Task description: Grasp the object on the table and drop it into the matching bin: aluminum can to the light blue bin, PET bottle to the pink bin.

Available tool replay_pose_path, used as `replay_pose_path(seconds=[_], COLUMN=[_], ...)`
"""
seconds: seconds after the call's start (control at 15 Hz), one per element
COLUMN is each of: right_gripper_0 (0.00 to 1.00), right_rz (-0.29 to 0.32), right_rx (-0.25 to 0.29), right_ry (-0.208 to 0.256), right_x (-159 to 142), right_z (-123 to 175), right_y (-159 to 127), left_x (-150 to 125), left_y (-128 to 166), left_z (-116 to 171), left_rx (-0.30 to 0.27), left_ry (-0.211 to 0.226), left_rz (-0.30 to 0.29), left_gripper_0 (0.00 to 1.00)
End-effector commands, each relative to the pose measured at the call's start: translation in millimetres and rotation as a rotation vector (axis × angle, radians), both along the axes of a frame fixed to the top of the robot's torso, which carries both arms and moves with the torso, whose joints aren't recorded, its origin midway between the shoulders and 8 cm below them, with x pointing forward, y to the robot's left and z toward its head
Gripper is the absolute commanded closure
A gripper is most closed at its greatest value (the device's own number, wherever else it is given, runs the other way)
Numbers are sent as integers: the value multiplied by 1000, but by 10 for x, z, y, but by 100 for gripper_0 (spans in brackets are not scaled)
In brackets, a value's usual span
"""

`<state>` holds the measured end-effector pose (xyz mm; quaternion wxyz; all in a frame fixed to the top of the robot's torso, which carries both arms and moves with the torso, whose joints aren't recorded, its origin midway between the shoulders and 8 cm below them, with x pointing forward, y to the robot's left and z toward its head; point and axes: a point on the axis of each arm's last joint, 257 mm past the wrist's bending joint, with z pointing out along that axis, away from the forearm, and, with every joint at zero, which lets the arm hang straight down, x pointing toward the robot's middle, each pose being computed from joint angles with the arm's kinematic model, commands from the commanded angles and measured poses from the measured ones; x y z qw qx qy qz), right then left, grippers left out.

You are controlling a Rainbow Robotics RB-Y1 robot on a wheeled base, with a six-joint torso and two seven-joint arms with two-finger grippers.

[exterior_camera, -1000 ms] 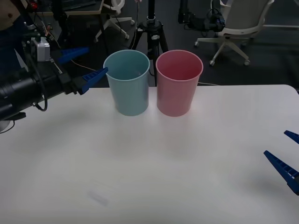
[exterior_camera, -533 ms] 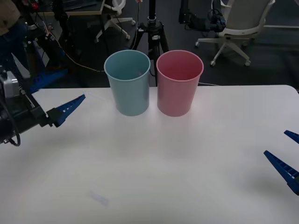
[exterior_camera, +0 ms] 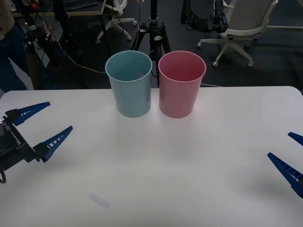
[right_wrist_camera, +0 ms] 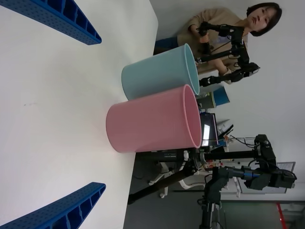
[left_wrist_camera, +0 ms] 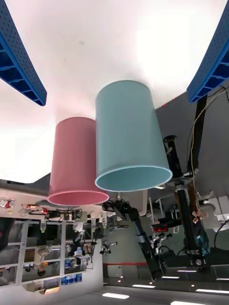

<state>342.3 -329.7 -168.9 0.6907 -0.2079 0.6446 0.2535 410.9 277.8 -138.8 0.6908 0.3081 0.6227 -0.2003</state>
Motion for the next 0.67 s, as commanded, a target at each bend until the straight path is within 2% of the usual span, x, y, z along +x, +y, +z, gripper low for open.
replay_pose_path(seconds=[0.07, 0.27, 0.67], right_gripper_0=[0, 0, 0], right_rz=[0, 0, 0], right_rx=[0, 0, 0], right_ry=[0, 0, 0], right_x=[0, 0, 0], right_z=[0, 0, 0], right_y=[0, 0, 0], left_x=[-185, -353, -410], left_y=[11, 105, 186], left_z=[-164, -246, -259], left_rx=[-20, -32, -34], left_ry=[39, 66, 70], left_rz=[-9, 2, 16], left_gripper_0=[0, 0, 0])
